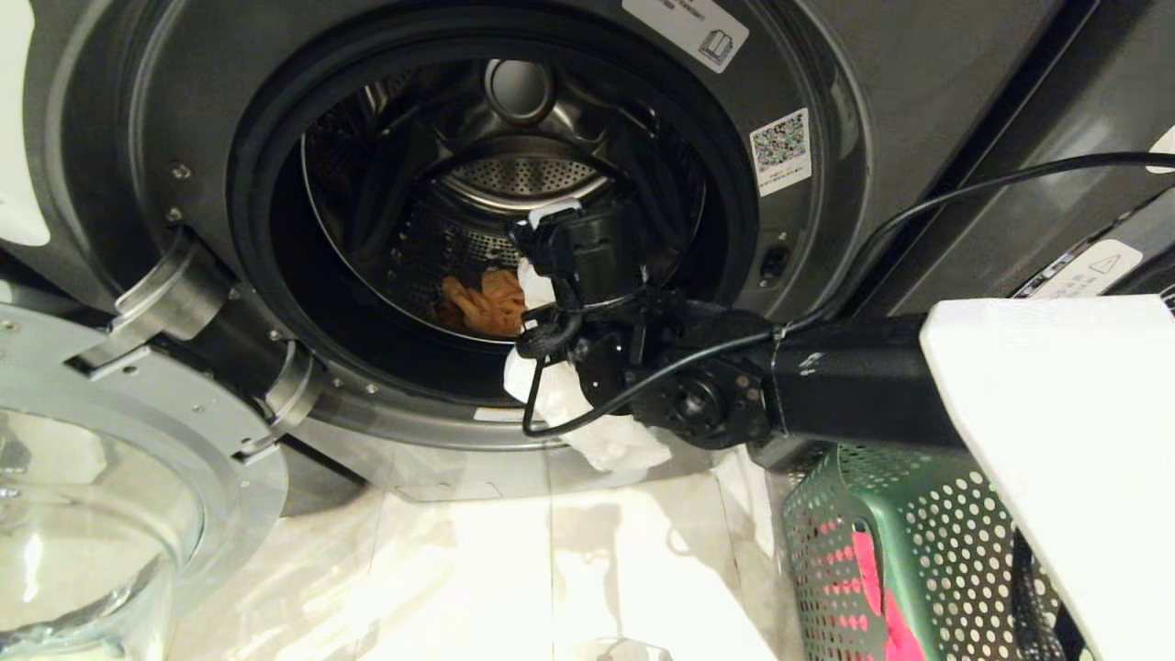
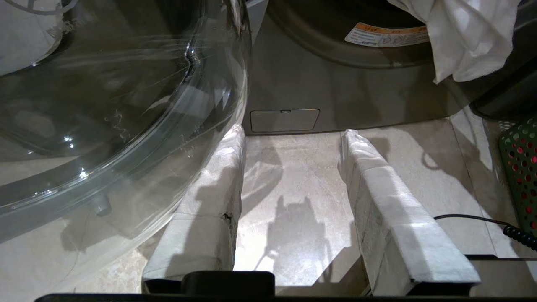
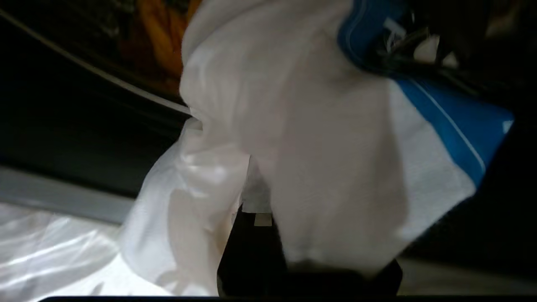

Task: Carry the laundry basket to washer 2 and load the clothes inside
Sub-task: Place the clothes into the washing machine

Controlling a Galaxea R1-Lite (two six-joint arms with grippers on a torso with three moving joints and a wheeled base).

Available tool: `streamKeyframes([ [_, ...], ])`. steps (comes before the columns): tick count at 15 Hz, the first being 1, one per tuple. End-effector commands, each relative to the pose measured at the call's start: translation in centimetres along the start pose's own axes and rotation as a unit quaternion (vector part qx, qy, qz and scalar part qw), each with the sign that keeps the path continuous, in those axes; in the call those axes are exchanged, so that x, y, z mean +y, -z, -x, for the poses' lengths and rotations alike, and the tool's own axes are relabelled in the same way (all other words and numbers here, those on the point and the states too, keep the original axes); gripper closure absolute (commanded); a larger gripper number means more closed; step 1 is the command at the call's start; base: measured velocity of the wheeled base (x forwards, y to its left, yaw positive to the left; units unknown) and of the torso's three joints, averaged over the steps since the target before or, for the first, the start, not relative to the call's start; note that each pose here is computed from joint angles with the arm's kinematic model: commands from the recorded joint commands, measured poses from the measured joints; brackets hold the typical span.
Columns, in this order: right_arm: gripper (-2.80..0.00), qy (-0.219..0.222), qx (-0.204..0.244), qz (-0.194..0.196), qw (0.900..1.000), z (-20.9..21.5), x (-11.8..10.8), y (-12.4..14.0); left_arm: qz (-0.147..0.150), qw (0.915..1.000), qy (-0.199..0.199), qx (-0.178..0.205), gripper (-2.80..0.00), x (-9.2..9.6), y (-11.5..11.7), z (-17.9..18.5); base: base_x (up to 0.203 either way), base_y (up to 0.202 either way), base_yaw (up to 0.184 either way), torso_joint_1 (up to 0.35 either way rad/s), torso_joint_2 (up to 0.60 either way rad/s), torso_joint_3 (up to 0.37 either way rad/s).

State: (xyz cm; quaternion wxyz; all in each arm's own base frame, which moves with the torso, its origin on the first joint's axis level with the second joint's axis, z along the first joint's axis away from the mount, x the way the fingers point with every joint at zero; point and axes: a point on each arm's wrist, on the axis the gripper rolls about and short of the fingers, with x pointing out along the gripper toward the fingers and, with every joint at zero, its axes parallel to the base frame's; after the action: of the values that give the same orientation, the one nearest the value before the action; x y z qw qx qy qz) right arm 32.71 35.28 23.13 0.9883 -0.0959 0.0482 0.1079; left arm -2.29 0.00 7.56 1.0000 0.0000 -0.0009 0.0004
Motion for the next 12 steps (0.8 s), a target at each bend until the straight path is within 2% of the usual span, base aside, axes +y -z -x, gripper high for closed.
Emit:
streamKeyframes([
  [1,0.00,0.010,-0.028,0.031,0.999,-1.1,0.2,0.4,0.000,1.0000,0.000,0.001,0.00,0.0,0.0,0.0,0.000,0.000,0.000,0.000,0.00,0.000],
  [3,0.00,-0.005,-0.090,0.052,0.995,-1.0,0.0,-1.0,0.000,1.0000,0.000,0.000,0.00,0.0,0.0,0.0,0.000,0.000,0.000,0.000,0.00,0.000],
  [6,0.00,-0.055,-0.179,0.097,0.977,-0.6,-0.1,-2.5,0.000,1.0000,0.000,0.001,0.00,0.0,0.0,0.0,0.000,0.000,0.000,0.000,0.00,0.000],
  [10,0.00,-0.049,-0.209,0.094,0.972,-0.3,-0.4,-3.2,0.000,1.0000,0.000,0.001,0.00,0.0,0.0,0.0,0.000,0.000,0.000,0.000,0.00,0.000],
  [11,-2.80,-0.047,-0.210,0.094,0.972,-0.3,-0.4,-3.2,0.000,1.0000,0.000,0.000,0.00,0.0,0.0,0.0,0.000,0.000,0.000,0.000,0.00,0.000],
  [12,-2.80,-0.048,-0.208,0.096,0.972,-0.4,-0.3,-3.1,0.000,1.0000,0.000,0.000,0.00,0.0,0.0,0.0,0.000,0.000,0.000,0.000,0.00,0.000],
])
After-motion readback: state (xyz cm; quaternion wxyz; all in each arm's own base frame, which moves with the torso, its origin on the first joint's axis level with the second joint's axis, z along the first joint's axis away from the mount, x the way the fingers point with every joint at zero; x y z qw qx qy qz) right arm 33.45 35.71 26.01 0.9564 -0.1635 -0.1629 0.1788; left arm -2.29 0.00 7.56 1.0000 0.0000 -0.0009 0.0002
